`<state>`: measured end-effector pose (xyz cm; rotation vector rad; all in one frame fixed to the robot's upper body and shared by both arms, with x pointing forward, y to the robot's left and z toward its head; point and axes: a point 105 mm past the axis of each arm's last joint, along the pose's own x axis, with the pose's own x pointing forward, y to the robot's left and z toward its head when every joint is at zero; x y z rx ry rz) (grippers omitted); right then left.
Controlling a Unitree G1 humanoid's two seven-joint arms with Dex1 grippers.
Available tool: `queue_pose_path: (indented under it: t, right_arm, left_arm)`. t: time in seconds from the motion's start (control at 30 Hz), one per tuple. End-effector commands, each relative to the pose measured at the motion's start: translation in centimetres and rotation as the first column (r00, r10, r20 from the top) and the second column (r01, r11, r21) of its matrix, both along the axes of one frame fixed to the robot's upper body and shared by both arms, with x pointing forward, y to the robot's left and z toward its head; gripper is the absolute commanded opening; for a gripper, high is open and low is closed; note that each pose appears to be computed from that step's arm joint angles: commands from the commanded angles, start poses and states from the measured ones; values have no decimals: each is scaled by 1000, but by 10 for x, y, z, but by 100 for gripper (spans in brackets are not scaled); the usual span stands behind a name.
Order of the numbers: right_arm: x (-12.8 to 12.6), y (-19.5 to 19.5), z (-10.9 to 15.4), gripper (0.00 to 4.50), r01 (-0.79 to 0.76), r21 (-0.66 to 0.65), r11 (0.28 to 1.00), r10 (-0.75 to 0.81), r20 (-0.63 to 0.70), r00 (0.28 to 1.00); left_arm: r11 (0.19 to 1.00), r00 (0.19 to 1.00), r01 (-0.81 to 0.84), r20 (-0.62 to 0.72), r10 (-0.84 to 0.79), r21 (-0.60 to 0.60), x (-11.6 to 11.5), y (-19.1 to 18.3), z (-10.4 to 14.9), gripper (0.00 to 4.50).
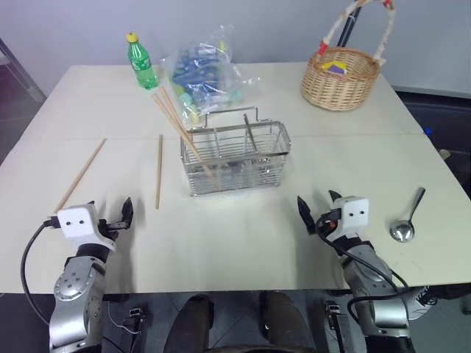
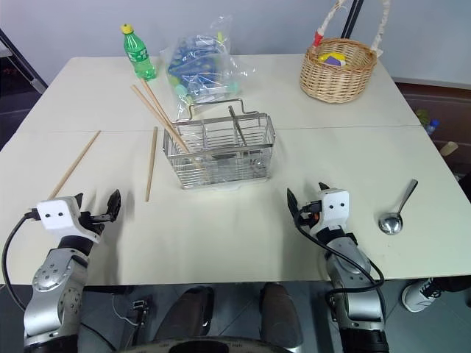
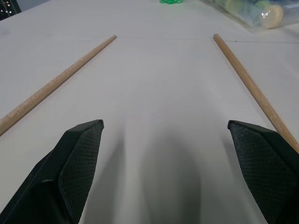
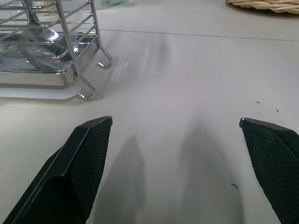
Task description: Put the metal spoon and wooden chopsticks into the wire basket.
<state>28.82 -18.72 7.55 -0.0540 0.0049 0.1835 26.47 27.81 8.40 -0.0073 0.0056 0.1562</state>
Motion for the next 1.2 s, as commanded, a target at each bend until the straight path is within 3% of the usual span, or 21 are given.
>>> queue_pose_path:
  t: [0.03, 0.43, 0.57, 0.73, 0.87, 1.03, 1.2]
  right_arm:
    - [0, 3, 8, 450, -9, 1, 1000, 9, 35, 999]
    - [1, 4, 8, 450, -13, 1, 1000, 13, 34, 999]
    - [2, 5, 8, 450, -17, 0, 1000, 17, 34, 999]
    - [4, 5, 8, 450, -25, -2, 1000, 25, 33, 999]
    - [6, 6, 7, 450, -33, -3, 999, 33, 31, 999]
    - [9, 8, 7, 450, -51, -6, 999, 52, 30, 998]
    - [11, 8, 8, 450, -62, -13, 998, 62, 32, 998]
  left_arm:
    - [1000, 999, -7, 33, 6, 22, -2, 4, 9, 448]
    - [999, 999, -6, 41, 4, 34, -2, 7, 14, 448]
    - [997, 997, 30, 67, -34, 66, -2, 11, 29, 448]
    - [970, 974, 209, 68, -218, 124, -4, 6, 54, 448]
    - [903, 909, 402, 50, -413, 150, -12, -9, 75, 448]
    - [740, 751, 652, -8, -660, 165, -27, -39, 94, 448]
    - [619, 623, 769, 31, -781, 159, -30, -65, 117, 448]
